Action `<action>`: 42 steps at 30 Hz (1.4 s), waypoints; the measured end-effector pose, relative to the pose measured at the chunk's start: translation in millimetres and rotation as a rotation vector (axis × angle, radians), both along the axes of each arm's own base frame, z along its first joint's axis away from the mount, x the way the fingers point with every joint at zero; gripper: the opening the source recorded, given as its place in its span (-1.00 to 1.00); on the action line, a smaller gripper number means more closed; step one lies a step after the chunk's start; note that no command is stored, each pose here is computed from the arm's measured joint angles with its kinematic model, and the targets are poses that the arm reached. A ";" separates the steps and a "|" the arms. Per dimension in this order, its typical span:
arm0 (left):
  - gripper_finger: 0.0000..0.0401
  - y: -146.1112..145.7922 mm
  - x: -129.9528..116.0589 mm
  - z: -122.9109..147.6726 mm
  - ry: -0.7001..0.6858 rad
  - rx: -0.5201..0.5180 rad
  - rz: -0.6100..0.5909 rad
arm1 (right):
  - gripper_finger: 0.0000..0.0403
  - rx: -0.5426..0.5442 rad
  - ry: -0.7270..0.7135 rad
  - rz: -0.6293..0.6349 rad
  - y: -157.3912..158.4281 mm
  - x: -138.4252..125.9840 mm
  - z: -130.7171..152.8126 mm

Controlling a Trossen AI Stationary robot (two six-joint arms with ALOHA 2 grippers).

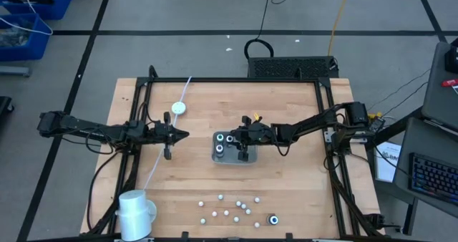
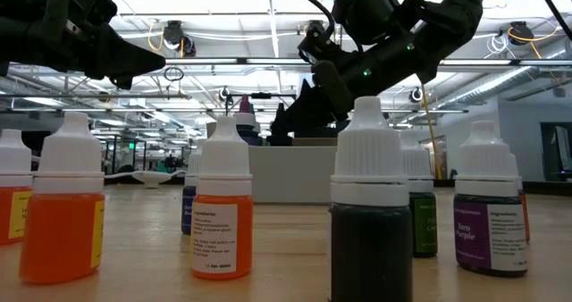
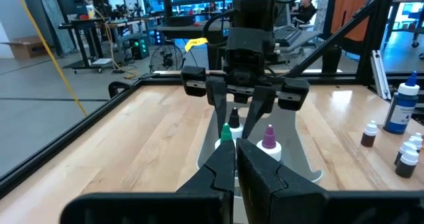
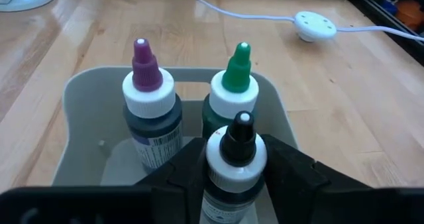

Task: Pick & Place food coloring
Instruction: Put the large black food coloring bottle into the gray container, then put the large blue food coloring bottle into the gray container

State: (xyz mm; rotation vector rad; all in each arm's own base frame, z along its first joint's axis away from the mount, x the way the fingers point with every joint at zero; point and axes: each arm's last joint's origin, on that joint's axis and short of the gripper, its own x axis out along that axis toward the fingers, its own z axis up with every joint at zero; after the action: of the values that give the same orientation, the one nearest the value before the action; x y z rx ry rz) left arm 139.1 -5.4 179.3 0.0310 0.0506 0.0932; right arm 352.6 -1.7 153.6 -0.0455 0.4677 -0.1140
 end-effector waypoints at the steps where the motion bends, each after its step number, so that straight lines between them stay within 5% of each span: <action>1: -0.89 0.0 0.0 0.0 0.000 0.000 0.000 | -0.35 0.000 -0.001 0.000 0.0 0.0 0.1; 14: -0.89 0.0 0.0 -0.1 0.000 -0.003 0.000 | -0.06 -0.012 -0.088 0.008 0.8 0.8 14.8; 23: -0.89 0.0 -0.1 -1.8 0.019 -0.002 0.000 | -0.05 -0.070 -0.122 0.132 31.5 -46.3 93.3; 32: -0.89 0.0 -0.1 -1.8 0.019 -0.002 0.000 | -0.30 -0.083 -0.142 0.353 61.7 -129.4 145.3; 42: -0.89 -0.1 -0.1 -1.6 0.019 0.018 -0.002 | -0.97 -0.055 -0.309 0.354 45.8 -177.3 103.8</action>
State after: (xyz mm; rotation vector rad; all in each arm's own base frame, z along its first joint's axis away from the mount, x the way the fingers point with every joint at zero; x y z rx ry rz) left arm 139.0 -5.5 177.6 0.0501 0.0682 0.0916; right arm 175.3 44.1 257.5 -0.1609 0.1426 0.2116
